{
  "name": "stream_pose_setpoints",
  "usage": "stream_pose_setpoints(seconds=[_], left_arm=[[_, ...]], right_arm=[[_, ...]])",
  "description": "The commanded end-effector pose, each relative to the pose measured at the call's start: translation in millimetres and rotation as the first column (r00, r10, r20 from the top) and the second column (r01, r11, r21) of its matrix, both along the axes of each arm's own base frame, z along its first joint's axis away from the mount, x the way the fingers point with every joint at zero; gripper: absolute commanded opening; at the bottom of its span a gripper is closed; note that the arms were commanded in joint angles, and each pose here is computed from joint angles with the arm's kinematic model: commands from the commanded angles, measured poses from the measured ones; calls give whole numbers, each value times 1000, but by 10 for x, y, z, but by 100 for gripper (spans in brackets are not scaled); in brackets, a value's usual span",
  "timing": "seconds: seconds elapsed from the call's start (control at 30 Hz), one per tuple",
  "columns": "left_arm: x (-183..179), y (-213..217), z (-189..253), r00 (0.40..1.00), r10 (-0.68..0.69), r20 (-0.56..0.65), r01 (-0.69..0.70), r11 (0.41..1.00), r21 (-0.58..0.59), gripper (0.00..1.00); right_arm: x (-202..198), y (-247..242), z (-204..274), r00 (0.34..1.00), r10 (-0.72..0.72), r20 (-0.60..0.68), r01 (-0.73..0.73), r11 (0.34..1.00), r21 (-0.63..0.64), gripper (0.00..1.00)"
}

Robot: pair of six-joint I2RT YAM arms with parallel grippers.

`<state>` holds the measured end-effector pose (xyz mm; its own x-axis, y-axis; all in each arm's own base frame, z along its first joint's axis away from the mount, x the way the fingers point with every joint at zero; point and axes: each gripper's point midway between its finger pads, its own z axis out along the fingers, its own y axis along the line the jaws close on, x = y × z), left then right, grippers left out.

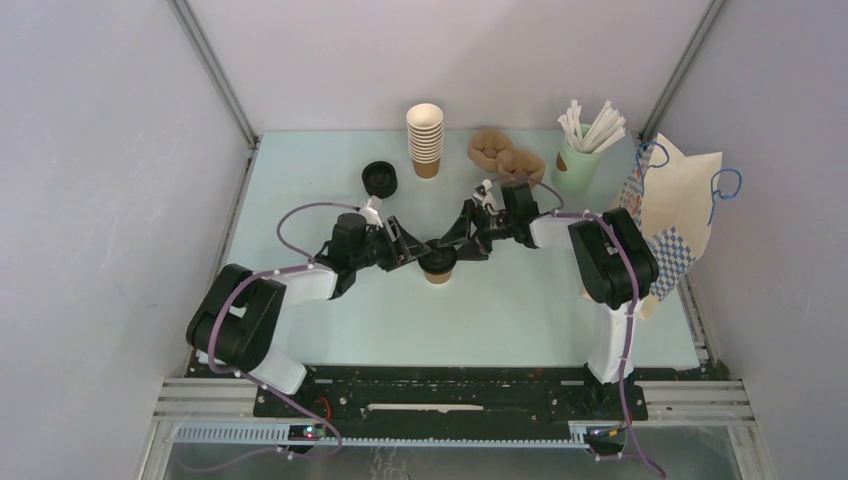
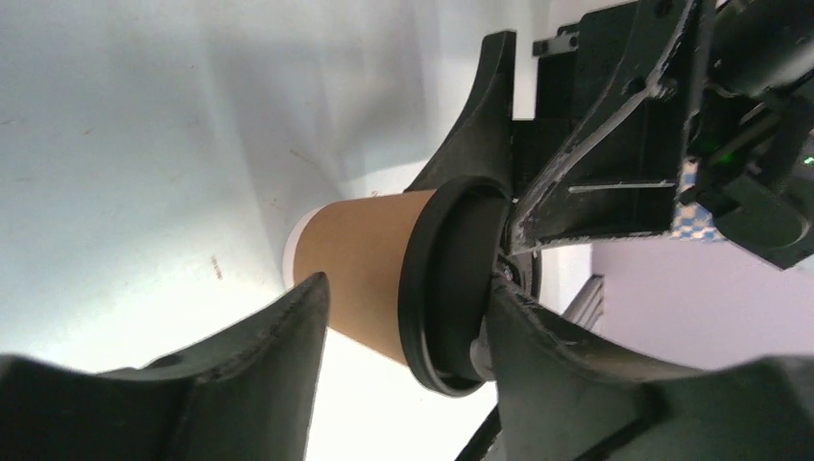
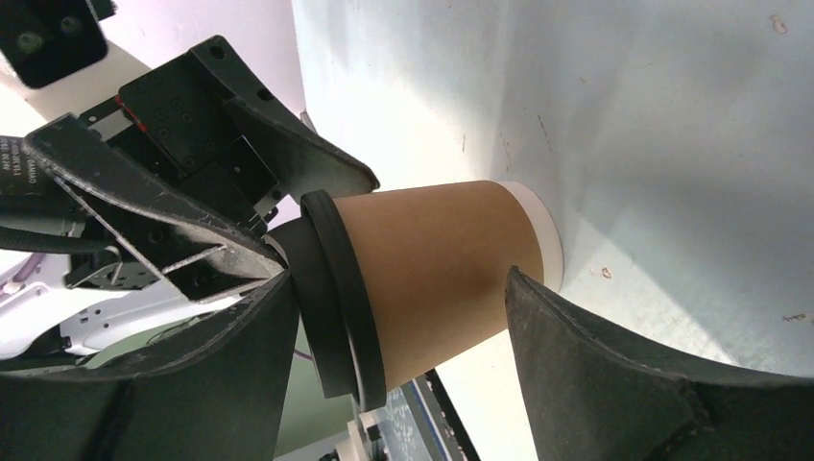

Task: Pack the takeout coffee

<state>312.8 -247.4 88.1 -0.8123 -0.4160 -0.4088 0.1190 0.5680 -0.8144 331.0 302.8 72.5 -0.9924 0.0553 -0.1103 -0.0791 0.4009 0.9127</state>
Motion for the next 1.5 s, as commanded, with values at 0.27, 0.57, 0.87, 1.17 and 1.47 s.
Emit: stream_pose_setpoints(seconds=[0.27,0.57,0.87,1.17,1.47], left_arm=[[3,66,330,998,-65,4,63,980,191,93],[-162,123,614,983,-145,116,64,850,523,100],[-152,-119,485,964,-258,71,124,664,737,100],[-75,-235,401,961,-268,70,112,608,786,98],[-32,-362,413,958,-277,77,114,610,785,92]], right_arm=[[161,-132,48,996,-71,61,77,992,-99,100],[226,-376,614,978,-81,190,110,983,-149,100],[-195,-894,866,938,-63,342,203,897,-392,100],[-539,-1130,903,920,-65,386,244,866,-436,100],[-675,-1167,795,925,-62,376,239,864,-443,99]])
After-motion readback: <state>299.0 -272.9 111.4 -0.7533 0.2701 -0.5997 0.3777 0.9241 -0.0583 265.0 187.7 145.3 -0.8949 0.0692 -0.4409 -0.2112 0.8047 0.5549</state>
